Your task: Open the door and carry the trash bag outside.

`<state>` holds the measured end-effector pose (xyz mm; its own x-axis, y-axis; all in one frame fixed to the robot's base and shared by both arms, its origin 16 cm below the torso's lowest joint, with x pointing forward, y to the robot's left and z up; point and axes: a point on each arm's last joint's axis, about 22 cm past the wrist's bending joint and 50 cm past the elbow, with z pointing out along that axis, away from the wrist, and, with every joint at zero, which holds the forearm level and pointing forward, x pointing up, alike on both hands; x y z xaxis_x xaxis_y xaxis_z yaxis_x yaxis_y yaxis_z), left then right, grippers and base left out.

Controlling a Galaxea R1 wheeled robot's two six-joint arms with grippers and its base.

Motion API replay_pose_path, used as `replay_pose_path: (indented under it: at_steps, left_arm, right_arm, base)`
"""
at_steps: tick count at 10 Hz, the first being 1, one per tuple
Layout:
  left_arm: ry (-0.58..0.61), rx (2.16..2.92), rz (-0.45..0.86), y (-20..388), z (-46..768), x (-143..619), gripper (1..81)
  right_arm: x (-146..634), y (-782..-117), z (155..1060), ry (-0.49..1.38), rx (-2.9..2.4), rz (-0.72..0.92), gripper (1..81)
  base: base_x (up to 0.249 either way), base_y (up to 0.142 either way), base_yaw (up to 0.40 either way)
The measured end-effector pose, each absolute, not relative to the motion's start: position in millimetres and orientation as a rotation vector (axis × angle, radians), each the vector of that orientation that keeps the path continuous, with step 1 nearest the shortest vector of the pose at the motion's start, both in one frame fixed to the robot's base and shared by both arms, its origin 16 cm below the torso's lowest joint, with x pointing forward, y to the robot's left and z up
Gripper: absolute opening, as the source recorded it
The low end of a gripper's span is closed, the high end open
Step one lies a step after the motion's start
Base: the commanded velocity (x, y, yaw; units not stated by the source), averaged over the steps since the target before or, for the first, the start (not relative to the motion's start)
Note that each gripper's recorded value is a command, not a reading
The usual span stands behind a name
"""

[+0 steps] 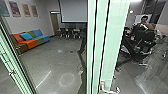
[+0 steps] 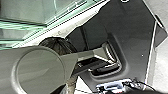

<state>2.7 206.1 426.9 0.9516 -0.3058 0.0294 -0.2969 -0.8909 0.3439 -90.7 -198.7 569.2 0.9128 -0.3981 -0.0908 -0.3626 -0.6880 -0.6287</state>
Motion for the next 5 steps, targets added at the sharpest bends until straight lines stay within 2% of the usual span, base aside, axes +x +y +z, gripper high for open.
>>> replay_pose_path:
  at_steps: [5]
  left_arm:
    - [-0.438,2.741,-0.032,194.7,427.6,2.2,1.0]
  right_arm:
    - [-53.8,-253.6,661.1,0.598,-2.321,-0.196,81.1]
  base:
    - [0.000,0.000,0.000]
